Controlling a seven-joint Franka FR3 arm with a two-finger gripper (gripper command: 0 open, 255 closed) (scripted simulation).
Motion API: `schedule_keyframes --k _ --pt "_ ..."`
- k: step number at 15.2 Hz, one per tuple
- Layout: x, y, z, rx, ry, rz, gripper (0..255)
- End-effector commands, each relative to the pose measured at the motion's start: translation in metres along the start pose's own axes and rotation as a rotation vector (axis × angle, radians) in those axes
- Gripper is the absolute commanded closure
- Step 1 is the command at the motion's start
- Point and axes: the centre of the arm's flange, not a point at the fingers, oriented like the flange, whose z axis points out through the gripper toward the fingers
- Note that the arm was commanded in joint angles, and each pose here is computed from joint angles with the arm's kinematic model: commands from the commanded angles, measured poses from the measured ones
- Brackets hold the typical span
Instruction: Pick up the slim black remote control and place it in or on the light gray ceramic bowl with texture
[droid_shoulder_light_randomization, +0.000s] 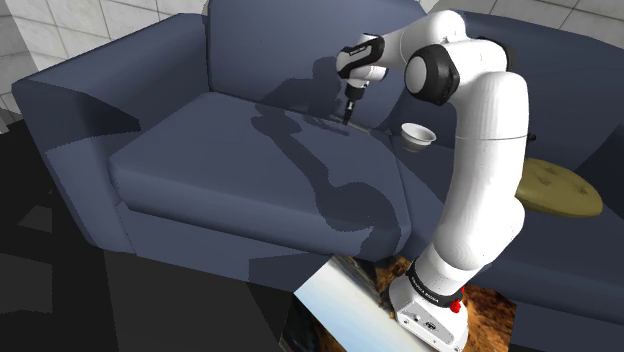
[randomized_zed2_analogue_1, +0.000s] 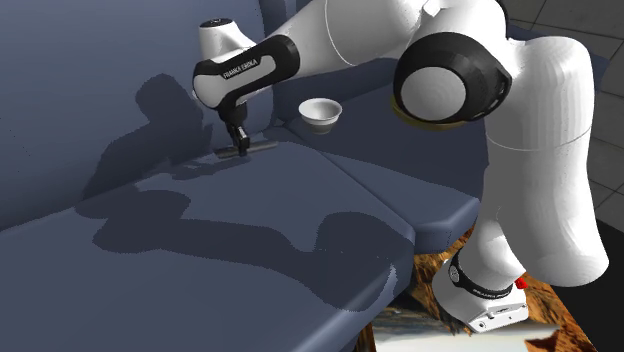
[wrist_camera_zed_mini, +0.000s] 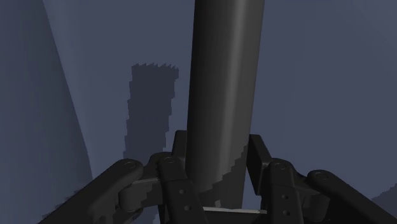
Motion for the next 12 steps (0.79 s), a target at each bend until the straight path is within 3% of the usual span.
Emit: schedule_keyframes --k 1,12 --pt "-0.001 0.001 -0.011 0.000 0.000 0.000 255" --pt "0.000 0.006 -0.069 0.000 0.000 0.000 255"
